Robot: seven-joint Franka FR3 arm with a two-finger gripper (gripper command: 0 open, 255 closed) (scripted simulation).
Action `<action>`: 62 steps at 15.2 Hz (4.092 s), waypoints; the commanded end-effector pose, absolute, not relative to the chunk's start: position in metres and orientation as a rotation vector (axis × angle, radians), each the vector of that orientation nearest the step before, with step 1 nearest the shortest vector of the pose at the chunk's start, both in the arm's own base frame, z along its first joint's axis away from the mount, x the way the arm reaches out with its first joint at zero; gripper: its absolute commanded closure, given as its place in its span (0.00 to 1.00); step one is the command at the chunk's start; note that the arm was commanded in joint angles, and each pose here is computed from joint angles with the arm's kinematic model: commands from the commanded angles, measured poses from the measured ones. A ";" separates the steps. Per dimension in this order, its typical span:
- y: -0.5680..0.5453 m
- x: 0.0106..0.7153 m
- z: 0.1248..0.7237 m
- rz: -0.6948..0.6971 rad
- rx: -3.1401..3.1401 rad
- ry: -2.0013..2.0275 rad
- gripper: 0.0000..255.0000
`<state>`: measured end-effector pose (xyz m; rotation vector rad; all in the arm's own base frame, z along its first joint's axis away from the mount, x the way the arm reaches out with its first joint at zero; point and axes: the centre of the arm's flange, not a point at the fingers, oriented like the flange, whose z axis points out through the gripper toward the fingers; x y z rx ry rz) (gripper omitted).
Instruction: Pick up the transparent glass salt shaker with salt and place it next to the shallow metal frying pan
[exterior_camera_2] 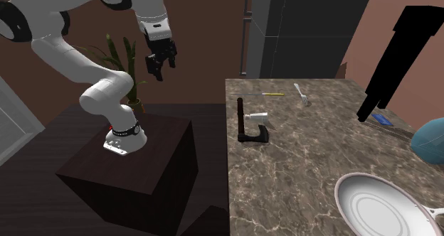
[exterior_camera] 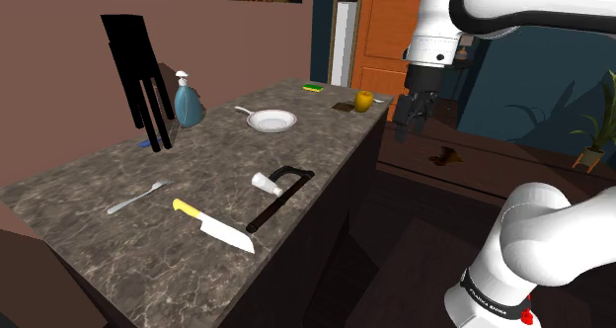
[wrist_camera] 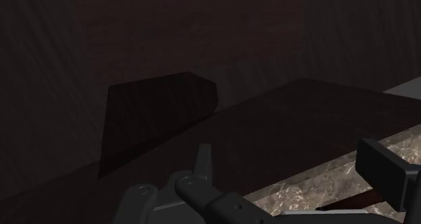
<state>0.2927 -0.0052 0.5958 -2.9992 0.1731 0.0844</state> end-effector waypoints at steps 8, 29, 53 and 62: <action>0.023 0.354 0.541 0.001 -3.015 0.135 0.00; 0.111 0.551 0.396 -0.251 -3.044 0.017 0.00; 0.139 0.616 0.323 -0.320 -3.048 -0.016 1.00; 0.139 0.616 0.333 -0.320 -3.048 -0.016 1.00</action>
